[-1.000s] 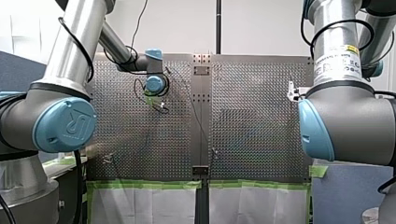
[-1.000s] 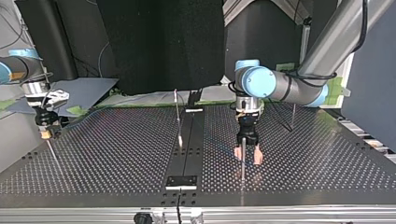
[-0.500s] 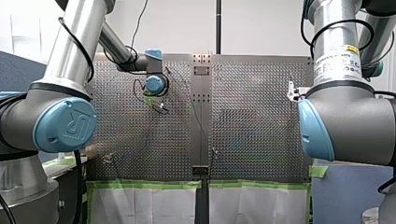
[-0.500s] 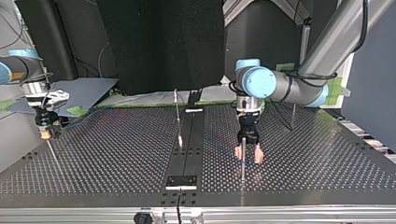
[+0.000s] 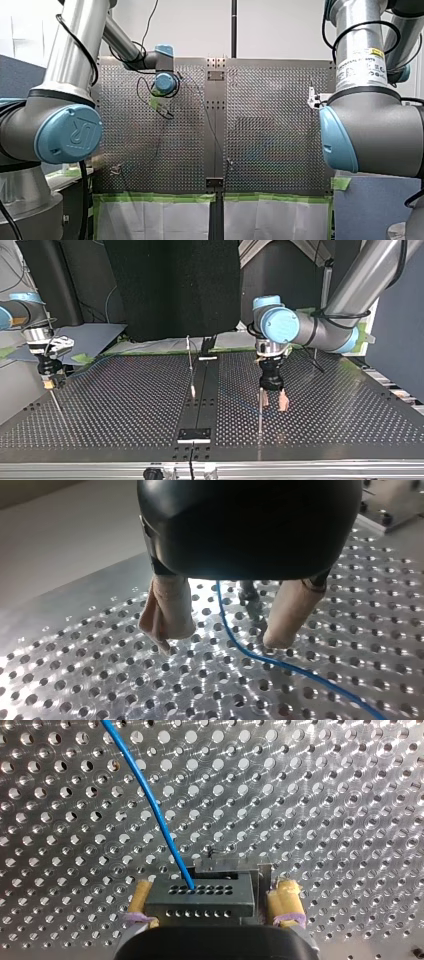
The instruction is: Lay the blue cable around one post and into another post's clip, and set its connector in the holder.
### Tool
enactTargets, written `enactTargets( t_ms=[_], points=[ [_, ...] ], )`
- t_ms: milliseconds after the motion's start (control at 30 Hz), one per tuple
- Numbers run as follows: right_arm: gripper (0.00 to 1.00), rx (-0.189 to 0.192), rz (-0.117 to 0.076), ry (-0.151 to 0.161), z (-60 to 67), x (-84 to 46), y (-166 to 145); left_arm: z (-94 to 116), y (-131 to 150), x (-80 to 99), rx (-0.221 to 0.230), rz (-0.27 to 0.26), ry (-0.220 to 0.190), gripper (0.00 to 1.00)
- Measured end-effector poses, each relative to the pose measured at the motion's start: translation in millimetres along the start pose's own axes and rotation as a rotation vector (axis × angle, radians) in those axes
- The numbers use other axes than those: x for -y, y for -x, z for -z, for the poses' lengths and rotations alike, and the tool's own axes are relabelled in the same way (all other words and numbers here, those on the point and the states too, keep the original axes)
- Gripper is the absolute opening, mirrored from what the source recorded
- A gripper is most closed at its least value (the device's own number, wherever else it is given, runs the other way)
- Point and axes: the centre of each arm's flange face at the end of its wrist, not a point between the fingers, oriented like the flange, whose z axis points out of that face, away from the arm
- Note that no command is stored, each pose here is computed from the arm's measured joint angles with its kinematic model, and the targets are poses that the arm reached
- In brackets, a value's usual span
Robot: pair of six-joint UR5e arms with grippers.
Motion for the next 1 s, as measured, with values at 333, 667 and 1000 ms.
enactTargets(
  t_ms=[333, 667, 1000],
  points=[
    [0.98, 0.0, 0.0, 0.0, 0.0, 0.0, 0, 34, 6, -0.1, -0.05, -0.122, 0.063, 1.0],
    [0.98, 0.0, 0.0, 0.0, 0.0, 0.0, 0, 68, 31, 5.6, -0.058, -0.234, 0.118, 1.0],
    [0.98, 0.0, 0.0, 0.0, 0.0, 0.0, 0, 80, 67, 68.6, -0.046, -0.291, 0.037, 1.0]
  ],
)
